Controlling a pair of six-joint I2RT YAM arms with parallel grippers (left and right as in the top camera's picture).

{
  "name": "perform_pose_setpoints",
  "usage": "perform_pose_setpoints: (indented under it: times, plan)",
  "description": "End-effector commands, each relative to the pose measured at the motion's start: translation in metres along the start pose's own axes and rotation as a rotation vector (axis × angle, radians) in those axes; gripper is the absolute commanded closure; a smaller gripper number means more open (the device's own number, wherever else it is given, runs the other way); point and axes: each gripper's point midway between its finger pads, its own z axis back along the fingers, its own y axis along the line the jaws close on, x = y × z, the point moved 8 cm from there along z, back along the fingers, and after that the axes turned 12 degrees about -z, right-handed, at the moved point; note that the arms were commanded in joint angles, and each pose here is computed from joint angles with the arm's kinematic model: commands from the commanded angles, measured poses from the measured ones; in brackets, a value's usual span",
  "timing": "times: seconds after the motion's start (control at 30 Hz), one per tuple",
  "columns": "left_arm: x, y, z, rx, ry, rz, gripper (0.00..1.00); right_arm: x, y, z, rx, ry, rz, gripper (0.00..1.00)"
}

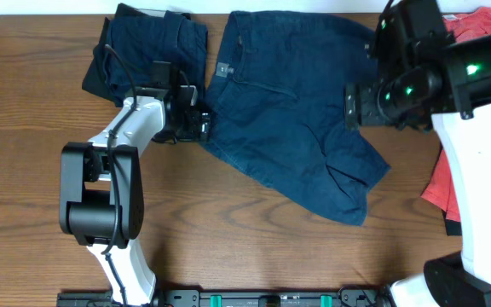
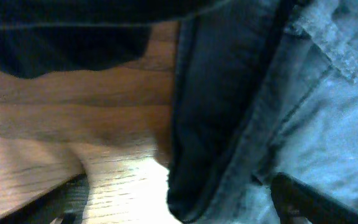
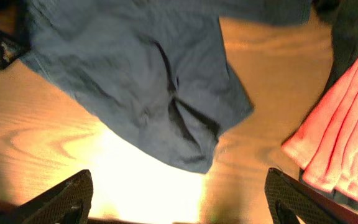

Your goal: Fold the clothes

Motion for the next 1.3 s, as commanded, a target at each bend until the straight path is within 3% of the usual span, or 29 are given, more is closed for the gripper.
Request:
perform_pose_setpoints:
  times: [0.0, 0.2, 0.53, 0.77, 1.0, 1.27]
  plan:
    - [-0.004, -0.009, -0.011, -0.038, 0.029, -0.021, 0.3, -0.016, -0.004, -0.03, -0.087, 0.11, -0.075, 0.15]
    - [-0.001, -0.015, -0.012, -0.039, 0.017, -0.041, 0.93, -0.05, -0.019, -0.088, -0.198, 0.267, -0.172, 0.17]
    - [0.0, -0.016, -0.012, -0.039, 0.016, -0.015, 0.94, -0.134, -0.031, -0.182, -0.161, 0.517, -0.247, 0.19]
    - [0.0, -0.016, -0.012, -0.039, 0.016, -0.015, 0.94, -0.169, -0.046, -0.22, -0.236, 0.539, -0.346, 0.32]
    - [-0.001, -0.016, -0.012, -0.04, 0.02, -0.014, 0.94, -0.177, -0.061, -0.244, -0.297, 0.436, -0.394, 0.41]
    - [-0.001, -0.016, -0.012, -0.04, 0.021, -0.014, 0.94, -0.169, -0.068, -0.263, -0.319, 0.267, -0.414, 0.42]
